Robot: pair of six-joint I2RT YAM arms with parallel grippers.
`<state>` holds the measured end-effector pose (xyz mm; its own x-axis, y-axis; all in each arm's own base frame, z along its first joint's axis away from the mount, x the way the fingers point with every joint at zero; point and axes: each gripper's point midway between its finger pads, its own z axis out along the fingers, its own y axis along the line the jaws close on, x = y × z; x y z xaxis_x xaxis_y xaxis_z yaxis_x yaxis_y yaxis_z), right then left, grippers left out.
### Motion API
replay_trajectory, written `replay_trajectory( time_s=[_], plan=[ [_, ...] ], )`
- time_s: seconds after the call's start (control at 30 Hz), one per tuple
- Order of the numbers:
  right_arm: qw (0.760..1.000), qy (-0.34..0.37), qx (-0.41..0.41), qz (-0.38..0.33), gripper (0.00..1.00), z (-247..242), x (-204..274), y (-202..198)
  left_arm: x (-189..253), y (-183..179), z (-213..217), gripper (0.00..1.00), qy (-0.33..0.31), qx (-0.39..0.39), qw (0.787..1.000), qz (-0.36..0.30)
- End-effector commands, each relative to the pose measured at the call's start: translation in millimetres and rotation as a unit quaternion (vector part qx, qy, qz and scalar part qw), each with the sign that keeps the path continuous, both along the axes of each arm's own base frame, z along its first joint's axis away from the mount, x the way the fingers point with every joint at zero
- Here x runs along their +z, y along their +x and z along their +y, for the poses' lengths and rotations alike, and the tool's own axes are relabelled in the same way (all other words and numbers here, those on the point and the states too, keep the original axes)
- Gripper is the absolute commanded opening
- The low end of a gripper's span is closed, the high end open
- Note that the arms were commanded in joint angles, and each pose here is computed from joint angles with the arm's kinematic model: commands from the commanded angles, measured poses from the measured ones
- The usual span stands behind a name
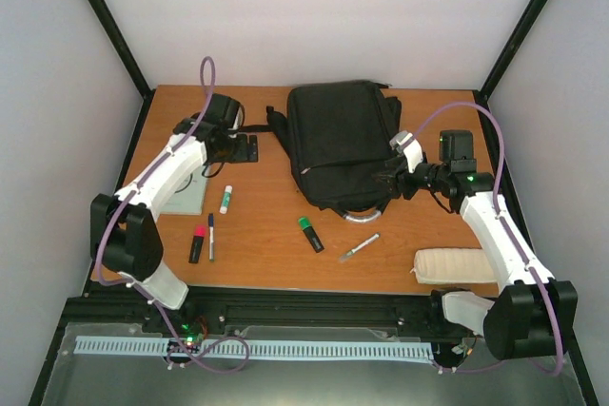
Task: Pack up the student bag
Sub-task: Adjust the student bag at the center of the board, then move the book to the center of the board.
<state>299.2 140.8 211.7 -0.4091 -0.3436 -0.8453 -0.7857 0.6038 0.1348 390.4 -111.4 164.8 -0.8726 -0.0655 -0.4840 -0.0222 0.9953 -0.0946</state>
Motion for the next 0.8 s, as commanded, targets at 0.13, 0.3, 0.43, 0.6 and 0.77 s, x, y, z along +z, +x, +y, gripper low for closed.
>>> replay_trajectory(
  time_s=[0.13,0.3,0.43,0.6,0.77],
  plan=[
    [1.000,0.008,0.014,-0.009,0.61,2.1,6.2,-4.1,-29.6,-43.5,62.5,1.00,0.130,0.132,0.977,0.108],
    [1.000,0.009,0.016,-0.006,0.61,2.9,5.6,-4.9,-32.0,-36.2,80.0,1.00,0.147,0.157,0.975,0.062],
    [1.000,0.010,0.020,-0.004,0.61,3.4,4.6,-6.1,-25.8,-24.2,114.8,1.00,0.080,0.240,0.967,-0.005],
    [1.000,0.013,0.024,0.004,0.61,4.7,1.7,-6.6,-37.4,-17.4,148.8,1.00,-0.002,0.322,0.947,-0.006],
    [0.999,0.014,0.033,0.011,0.61,6.4,-0.3,-7.5,-50.8,-8.2,181.1,1.00,-0.049,0.385,0.922,-0.001]
  ],
)
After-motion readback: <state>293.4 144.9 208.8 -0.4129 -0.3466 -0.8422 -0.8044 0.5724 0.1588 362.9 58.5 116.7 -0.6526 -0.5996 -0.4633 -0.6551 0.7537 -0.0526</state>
